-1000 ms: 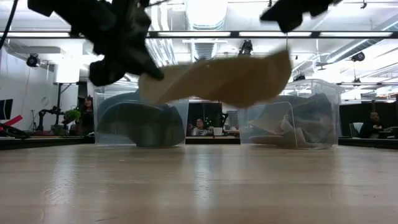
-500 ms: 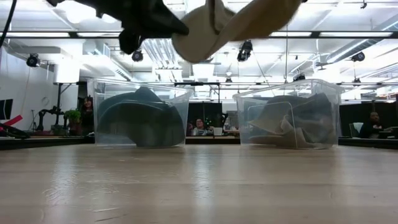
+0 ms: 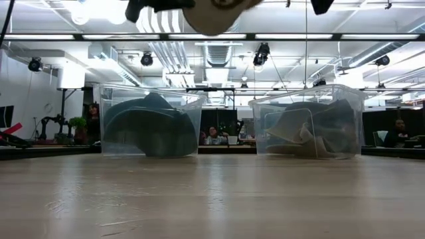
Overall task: Pick & Place hat
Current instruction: Put the brown cap into the right transparent bin
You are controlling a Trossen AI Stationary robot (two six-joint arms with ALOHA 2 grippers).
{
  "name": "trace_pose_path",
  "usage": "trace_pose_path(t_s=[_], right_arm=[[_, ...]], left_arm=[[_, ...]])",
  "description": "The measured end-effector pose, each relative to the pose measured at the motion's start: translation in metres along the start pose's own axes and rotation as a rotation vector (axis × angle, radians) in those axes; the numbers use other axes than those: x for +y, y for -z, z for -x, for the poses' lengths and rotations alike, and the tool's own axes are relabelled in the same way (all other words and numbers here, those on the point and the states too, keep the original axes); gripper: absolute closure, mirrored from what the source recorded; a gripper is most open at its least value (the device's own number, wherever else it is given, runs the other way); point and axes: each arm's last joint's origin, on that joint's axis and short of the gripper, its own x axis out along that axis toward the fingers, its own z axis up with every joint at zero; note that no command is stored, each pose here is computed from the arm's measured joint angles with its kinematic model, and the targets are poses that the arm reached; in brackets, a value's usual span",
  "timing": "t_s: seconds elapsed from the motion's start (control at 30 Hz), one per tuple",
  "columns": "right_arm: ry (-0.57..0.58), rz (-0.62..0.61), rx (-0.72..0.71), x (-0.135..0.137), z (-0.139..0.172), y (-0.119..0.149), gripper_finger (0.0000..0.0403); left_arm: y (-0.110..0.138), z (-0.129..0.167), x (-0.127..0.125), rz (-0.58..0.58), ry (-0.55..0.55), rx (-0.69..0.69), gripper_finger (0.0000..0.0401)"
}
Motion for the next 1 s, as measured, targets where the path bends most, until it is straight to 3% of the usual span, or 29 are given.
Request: trace_pose_path(t_s=[0.1,0.17,0.47,0.7,1.0], right_arm=[[0.195,0.075,-0.027,-0.003,-0.009,0.003,0.0249],[0.246,0.131,-0.05,-0.002,-0.015,0.003,0.0243],[0.255,0.212,-0.172,0.008,-0.043,0.001,0.0232],[0.373,0.188,-0.228,-0.004,-0.05,-0.004,0.0228],[0.32,0.136,-0.283,-0.016,-0.053,-0.011,0.0223]], left_arm=[[-0.009,0.0,0.002,-0.027,-0.016,-0.059,0.0395],[-0.013,-0.001,0.003,-0.049,-0.029,-0.087,0.0395],[-0.022,-0.004,0.01,-0.155,-0.1,-0.143,0.0395],[-0.025,-0.003,0.01,-0.154,-0.059,-0.162,0.0395],[-0.025,-0.005,0.011,-0.174,-0.039,-0.175,0.0395]])
